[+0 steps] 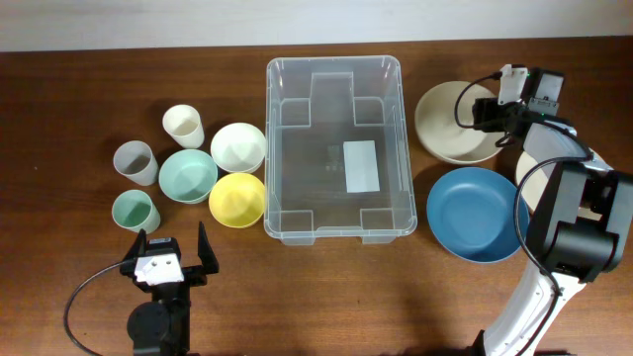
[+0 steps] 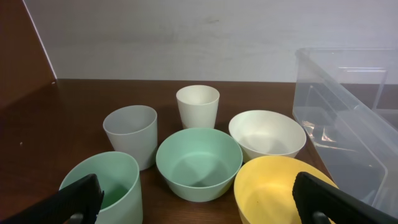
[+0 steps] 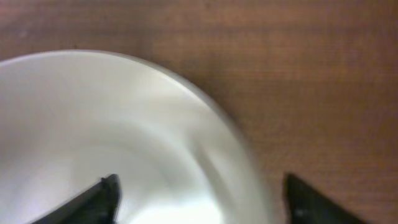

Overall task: Pack container
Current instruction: 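Lower the right gripper and pinch the cream bowl's rim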

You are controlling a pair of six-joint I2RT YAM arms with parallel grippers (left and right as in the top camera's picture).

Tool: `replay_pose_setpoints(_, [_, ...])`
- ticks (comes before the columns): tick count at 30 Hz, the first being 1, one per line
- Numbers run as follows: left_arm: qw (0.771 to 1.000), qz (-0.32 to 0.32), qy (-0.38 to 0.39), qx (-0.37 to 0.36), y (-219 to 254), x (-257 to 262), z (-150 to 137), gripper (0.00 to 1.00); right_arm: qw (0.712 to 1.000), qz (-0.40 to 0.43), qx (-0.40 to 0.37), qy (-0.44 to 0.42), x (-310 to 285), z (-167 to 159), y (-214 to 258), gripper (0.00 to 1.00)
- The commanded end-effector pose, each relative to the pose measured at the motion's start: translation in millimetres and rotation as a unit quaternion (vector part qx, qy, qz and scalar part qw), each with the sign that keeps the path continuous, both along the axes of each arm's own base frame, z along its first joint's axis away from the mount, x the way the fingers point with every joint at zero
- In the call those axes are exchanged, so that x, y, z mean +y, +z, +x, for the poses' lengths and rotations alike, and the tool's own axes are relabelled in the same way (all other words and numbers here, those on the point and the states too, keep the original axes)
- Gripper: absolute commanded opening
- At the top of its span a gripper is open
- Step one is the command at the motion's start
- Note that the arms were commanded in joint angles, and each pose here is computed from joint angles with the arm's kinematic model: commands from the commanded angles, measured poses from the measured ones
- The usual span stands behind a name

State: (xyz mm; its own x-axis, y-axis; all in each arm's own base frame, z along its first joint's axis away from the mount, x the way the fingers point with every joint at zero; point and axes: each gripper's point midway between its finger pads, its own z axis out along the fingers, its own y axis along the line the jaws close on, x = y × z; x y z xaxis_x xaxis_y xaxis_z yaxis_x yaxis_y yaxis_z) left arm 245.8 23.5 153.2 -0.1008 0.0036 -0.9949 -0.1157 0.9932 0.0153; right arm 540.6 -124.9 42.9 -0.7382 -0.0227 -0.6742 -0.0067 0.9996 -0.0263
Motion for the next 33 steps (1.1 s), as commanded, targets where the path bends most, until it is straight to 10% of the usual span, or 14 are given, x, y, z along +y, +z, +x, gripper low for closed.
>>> replay_pose_setpoints(1, [1.000, 0.007, -0.004, -0.001, 0, -2, 0, 1.00, 0.999, -0.023, 0.021, -0.031, -17, -6, -7, 0.68])
replay_pose_setpoints(13, [1.000, 0.007, -0.004, -0.001, -1, -2, 0, 1.00, 0.999, 0.011, 0.036, -0.019, -15, -15, -14, 0.67])
replay_pose_setpoints(18, [1.000, 0.007, -0.004, -0.001, -1, -2, 0, 1.00, 0.999, 0.021, 0.042, -0.013, -11, -18, -16, 0.36])
replay_pose_setpoints(33, [1.000, 0.007, -0.004, -0.001, -1, -2, 0, 1.00, 0.996, 0.033, 0.080, -0.013, -6, -33, -27, 0.10])
